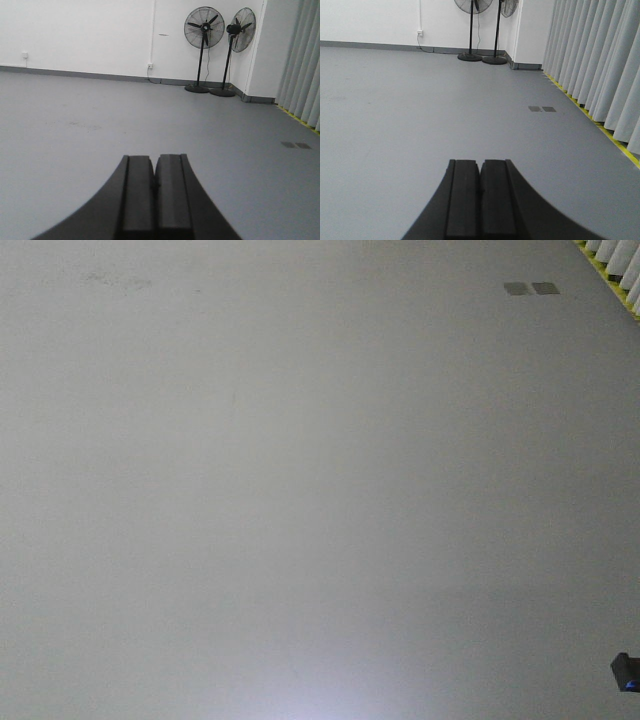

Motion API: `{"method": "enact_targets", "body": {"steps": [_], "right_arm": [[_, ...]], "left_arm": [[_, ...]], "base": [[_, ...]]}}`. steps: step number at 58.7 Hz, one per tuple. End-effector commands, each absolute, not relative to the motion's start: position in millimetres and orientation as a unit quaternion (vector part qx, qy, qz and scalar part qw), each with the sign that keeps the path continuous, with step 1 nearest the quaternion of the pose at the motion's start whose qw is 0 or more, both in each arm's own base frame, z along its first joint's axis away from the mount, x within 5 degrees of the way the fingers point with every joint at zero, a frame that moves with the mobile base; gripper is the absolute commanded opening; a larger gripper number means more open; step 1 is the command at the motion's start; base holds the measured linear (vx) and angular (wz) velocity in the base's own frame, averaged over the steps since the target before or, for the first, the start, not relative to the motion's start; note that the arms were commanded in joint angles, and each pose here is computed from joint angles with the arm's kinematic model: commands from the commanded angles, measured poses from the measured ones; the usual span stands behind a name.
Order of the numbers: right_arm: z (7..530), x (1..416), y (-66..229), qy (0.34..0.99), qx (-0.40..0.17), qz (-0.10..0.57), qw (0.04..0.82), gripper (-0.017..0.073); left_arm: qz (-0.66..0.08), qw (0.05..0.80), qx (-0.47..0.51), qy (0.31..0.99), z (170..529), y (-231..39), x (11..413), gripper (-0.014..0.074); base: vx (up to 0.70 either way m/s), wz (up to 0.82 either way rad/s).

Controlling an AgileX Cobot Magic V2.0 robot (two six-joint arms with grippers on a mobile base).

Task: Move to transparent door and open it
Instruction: 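Drive the base forward across the grey floor, turning toward the door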

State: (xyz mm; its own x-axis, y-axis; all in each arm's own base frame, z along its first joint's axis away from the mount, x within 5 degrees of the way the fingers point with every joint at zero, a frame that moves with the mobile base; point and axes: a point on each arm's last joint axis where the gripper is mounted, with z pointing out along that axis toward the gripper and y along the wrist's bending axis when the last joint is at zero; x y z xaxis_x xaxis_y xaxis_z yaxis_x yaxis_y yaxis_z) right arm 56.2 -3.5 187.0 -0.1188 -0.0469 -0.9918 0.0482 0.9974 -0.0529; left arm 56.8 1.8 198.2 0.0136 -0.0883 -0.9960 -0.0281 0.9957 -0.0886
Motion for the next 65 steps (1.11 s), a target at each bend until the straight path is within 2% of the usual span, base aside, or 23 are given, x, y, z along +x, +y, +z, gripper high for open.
{"method": "enact_targets", "body": {"steps": [1,65], "right_arm": [[194.0,55.8,-3.0,0.714,-0.007,-0.041,0.699,-0.0006],[194.0,55.8,-3.0,0.714,-0.007,-0.041,0.699,-0.0006]], "left_arm": [[-0.027,0.738,-0.042,0.673,201.0,1.5,56.1,-0.0003],[-0.027,0.738,-0.042,0.673,201.0,1.5,56.1,-0.0003]], "base": [[0.0,0.0],[0.0,0.0]]}}
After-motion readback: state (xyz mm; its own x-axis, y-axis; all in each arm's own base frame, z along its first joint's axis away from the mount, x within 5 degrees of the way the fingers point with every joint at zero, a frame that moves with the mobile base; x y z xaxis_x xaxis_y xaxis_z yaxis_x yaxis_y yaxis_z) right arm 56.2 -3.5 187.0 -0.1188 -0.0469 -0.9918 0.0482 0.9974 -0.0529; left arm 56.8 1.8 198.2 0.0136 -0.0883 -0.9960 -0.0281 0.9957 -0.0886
